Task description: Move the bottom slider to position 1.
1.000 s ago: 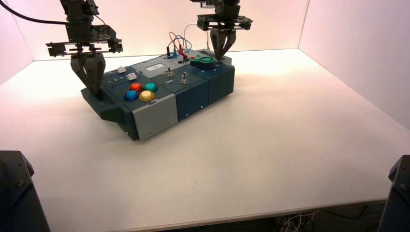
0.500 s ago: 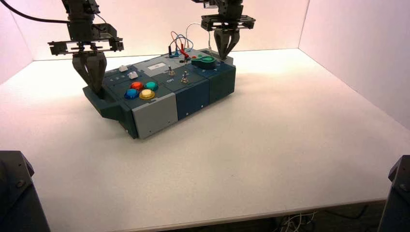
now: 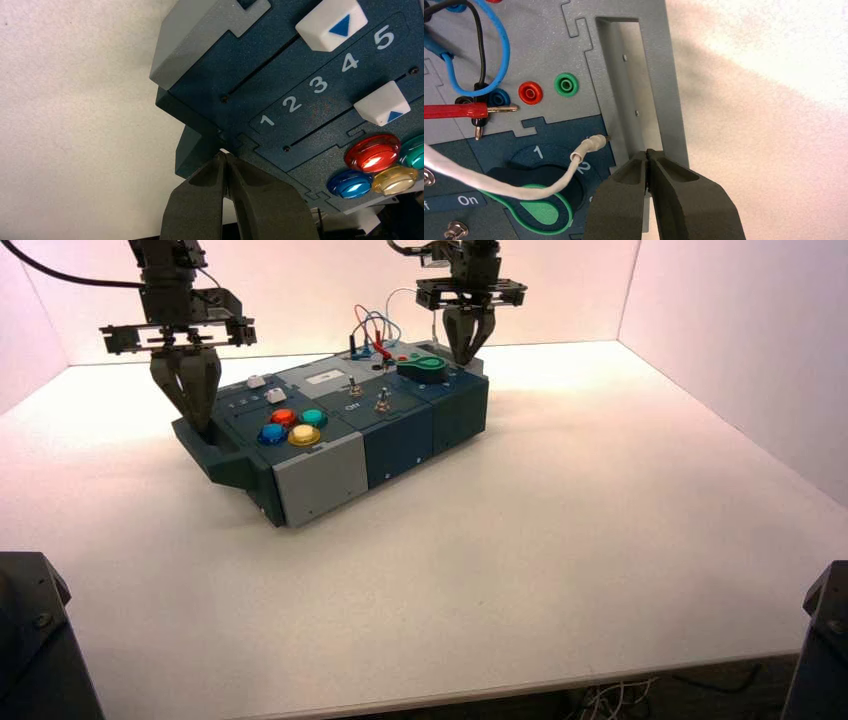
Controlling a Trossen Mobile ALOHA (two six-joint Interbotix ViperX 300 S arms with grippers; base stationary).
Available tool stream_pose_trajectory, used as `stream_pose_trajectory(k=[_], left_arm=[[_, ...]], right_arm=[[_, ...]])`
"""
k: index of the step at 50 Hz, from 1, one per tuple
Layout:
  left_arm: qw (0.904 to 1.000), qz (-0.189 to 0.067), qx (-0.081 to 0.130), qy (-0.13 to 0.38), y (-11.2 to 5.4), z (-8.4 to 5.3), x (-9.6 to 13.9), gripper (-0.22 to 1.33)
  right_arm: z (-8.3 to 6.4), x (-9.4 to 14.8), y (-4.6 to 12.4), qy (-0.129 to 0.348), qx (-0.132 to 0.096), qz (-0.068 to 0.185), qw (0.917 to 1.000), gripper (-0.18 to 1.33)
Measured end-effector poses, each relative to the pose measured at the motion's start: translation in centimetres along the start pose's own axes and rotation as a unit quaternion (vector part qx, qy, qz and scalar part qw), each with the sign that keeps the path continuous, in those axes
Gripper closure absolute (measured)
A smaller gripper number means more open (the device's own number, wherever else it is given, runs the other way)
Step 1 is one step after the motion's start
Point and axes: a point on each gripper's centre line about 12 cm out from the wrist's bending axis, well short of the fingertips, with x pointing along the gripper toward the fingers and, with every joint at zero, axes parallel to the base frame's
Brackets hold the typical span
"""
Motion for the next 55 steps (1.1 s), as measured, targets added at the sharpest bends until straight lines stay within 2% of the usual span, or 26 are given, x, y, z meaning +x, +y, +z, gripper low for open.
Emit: stream_pose_trajectory(k=[15,31,45,55], left_arm=[[0.9995,-0.002,-0.001,-0.033,0.1,2.2,-1.3,1.26],[0.9992,-0.003,-0.001,-0.04,0.2,4.0,-1.5,1.26],[0.9991,-0.006,-0.001,-0.043,0.3,6.0,-1.8,1.26],[0.9991,-0.007,-0.002,-0.041,0.3,6.8,-1.9,1.26]], right_arm=[[-2.0,0.0,-0.5,0.042,-0.014,0.0,0.999,1.29],[-4.6,0.1,-0.2,0.076,-0.015,0.004,0.997,1.29],[-6.5,-0.5,0.5,0.092,-0.017,0.008,0.9956,1.29],[-7.2,-0.8,0.9,0.09,-0.019,0.006,0.9957,1.29]])
